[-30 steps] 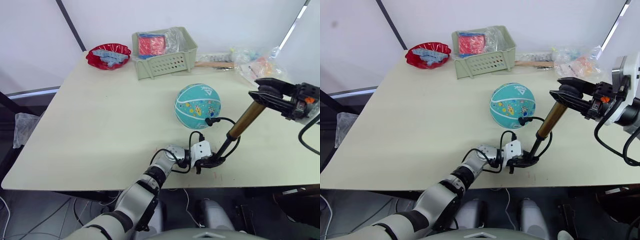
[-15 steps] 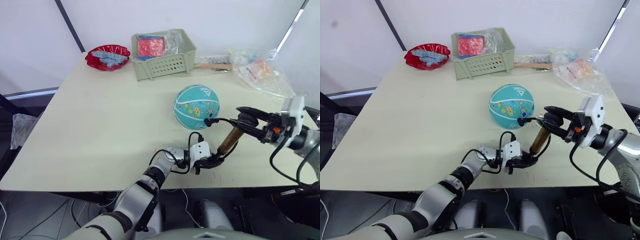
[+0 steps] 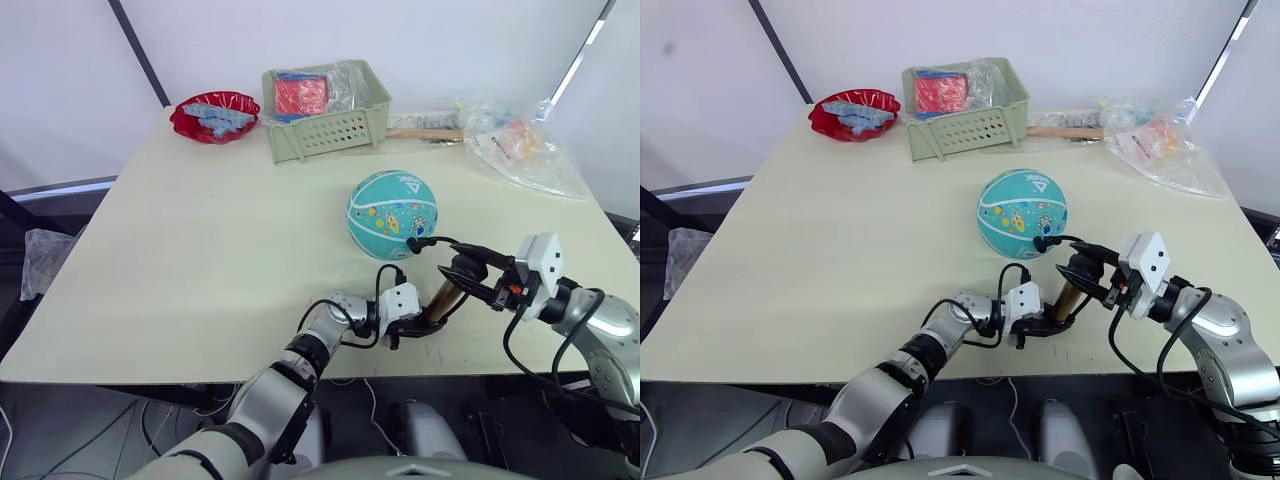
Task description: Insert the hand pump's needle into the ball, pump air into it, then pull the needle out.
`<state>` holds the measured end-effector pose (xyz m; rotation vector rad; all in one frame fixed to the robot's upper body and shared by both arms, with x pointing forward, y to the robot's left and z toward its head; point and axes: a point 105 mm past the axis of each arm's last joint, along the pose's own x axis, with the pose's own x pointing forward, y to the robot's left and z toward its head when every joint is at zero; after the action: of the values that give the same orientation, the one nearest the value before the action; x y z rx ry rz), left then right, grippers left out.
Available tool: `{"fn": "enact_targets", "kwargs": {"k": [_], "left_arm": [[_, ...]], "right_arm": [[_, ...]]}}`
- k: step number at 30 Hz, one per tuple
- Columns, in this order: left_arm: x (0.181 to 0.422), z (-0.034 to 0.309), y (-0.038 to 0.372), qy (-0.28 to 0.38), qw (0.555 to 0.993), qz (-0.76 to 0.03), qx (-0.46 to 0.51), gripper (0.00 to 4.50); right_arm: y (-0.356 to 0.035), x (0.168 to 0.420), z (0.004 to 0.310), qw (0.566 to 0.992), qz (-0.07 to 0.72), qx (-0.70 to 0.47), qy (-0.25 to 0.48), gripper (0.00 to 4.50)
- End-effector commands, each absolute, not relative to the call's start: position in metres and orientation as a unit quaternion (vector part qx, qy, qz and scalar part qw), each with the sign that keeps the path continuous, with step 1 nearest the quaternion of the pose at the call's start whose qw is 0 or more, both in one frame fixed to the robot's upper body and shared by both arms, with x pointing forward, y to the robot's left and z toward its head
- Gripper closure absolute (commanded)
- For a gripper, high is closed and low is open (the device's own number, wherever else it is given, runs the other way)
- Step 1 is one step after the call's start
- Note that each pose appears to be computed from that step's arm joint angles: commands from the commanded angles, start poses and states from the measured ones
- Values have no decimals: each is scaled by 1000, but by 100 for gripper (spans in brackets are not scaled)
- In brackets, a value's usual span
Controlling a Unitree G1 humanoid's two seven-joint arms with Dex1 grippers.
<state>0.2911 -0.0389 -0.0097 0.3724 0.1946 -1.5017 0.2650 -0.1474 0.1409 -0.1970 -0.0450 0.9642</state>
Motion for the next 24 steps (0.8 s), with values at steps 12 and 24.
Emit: {"fn": "enact_targets", "kwargs": {"k": [12, 24], "left_arm": [[277, -48, -17, 173, 706, -666, 168, 335], [278, -47, -16, 174, 706, -665, 170, 335]], "right_arm": [[-160, 272, 230, 870, 478, -94, -82, 288], [-178, 265, 305, 865, 471, -108, -135, 288]]}}
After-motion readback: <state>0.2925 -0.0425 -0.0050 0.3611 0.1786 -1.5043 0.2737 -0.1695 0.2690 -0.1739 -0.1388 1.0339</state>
